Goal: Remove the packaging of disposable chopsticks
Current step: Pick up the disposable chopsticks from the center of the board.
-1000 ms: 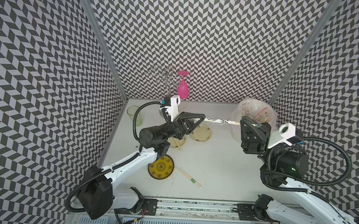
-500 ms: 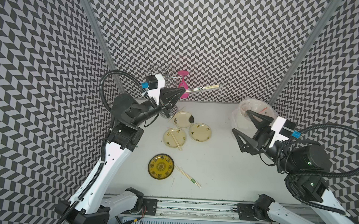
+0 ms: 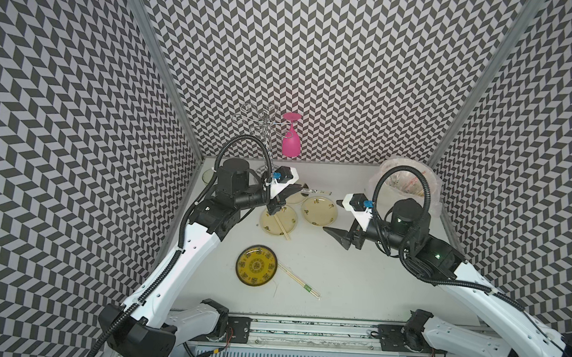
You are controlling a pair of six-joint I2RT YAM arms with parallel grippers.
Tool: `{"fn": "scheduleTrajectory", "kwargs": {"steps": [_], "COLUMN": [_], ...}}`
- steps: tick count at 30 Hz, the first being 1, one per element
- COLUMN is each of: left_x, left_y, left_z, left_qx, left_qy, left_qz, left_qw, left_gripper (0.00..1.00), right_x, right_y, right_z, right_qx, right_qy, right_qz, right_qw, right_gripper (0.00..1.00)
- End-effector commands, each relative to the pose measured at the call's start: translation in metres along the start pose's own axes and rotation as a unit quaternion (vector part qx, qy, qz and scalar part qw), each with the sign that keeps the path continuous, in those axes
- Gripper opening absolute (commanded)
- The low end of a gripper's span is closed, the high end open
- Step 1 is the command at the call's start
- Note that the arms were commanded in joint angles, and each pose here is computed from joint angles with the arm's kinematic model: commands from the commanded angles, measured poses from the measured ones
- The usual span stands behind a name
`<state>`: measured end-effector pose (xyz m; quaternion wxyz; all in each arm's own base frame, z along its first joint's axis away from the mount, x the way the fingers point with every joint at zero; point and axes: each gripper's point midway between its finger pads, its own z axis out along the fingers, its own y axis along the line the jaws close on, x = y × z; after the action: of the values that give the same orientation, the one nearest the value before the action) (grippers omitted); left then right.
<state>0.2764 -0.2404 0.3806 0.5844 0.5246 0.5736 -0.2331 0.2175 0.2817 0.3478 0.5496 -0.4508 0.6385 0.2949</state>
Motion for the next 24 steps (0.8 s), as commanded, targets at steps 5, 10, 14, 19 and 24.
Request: {"fn": "scheduleTrajectory", "kwargs": {"steps": [5,10,14,19,24], "left_x": [-0.022,-0.017,-0.019,-0.023,-0.026], "left_y": [-0.038,-0.045,-0.050,-0.057,-0.061], "left_z": [-0.022,-0.025,-0.029,-0.032,-0.035], "left_qx": [0.060,0.071,0.078,0.096,0.104], "left_qy": [-0.045,-0.035,-0.037,-0.047,-0.054], "left_qz": [0.064,0.072,0.077,0.076,0.077], "left_qw": [0.995,0.994,0.993,0.991,0.990], "left_gripper": [0.00,0.00,0.00,0.00,0.00], "right_x": [0.003,0.000,0.013,0.024,0.026], "right_y": [-0.003,-0.011,-0.014,-0.008,0.001], "right_z": [0.011,0.016,0.028,0.044,0.052], "right_qx": [0.013,0.037,0.041,0.024,0.003], "right_qy": [-0.001,-0.004,0.023,0.042,0.041], "right_qz": [-0.020,-0.030,-0.040,-0.044,-0.051], "right_qw": [1.000,0.999,0.998,0.998,0.998], "right_gripper": [0.86,0.86,0.85,0.79,0.65]}}
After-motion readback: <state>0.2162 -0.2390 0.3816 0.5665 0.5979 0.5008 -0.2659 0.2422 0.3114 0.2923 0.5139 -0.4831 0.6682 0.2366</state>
